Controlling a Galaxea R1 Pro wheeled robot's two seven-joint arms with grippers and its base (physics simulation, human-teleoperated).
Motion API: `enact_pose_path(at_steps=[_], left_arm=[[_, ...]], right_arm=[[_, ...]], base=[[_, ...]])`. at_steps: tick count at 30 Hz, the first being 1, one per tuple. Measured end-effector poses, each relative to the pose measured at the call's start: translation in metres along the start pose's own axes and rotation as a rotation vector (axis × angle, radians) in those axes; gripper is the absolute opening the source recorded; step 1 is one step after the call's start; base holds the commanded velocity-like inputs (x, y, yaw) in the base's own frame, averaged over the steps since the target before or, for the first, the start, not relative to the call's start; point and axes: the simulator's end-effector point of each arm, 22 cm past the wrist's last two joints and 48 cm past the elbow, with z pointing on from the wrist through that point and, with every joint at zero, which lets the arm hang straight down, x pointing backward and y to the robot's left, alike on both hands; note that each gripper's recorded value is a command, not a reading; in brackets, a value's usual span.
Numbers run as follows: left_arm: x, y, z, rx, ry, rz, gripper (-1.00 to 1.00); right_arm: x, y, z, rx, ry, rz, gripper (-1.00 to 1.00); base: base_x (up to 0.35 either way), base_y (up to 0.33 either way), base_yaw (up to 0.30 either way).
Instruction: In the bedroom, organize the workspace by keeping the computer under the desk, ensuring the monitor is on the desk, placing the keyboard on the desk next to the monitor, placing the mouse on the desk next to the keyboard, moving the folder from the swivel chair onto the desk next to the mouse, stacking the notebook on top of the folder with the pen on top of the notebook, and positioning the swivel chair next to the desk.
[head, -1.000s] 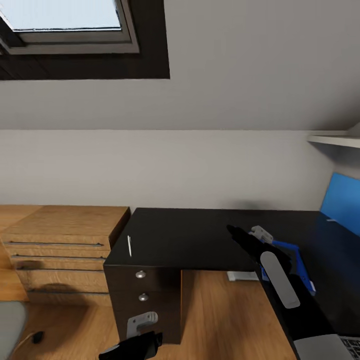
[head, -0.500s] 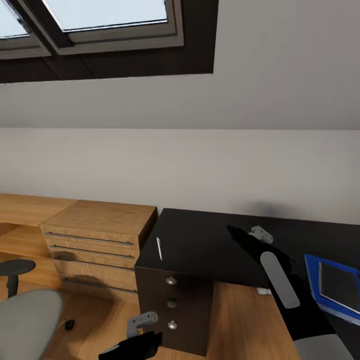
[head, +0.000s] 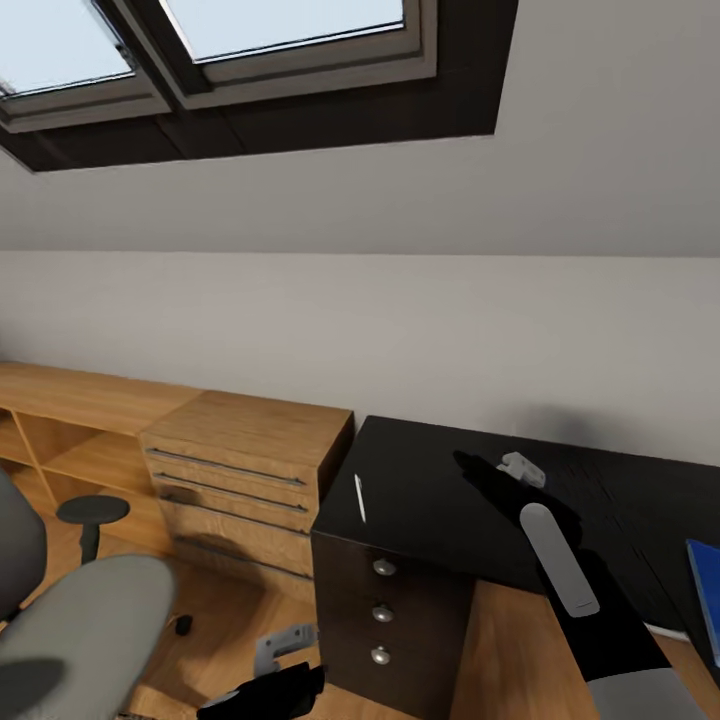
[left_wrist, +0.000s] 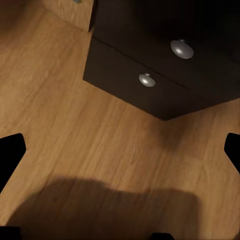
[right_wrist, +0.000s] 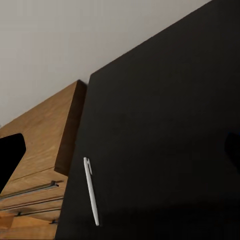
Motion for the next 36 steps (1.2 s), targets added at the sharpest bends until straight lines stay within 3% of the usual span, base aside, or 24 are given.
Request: enact_pose_path(at_steps=[9, 25, 36], left_arm=[[0.0036, -0.0004, 0.0019, 0.001, 0.011, 0.0, 1.0], [0.0033, 0.0004, 0.0024, 0.0, 0.012, -0.001, 1.0], [0.0032, 0.0005, 0.002, -0.001, 0.011, 0.0, 1.0]], right_arm=[[0.0039, -0.003, 0.003, 0.005, 0.008, 0.001, 1.0], [0.0044, -0.0008, 0.0026, -0.002, 0.011, -0.002, 1.0], [0.0041, -0.0002, 0.0021, -0.003, 0.01, -0.002, 1.0]], base=[[0.0, 0.0, 0.186], [0.002, 0.001, 0.012], [0.186, 0.155, 0.212]])
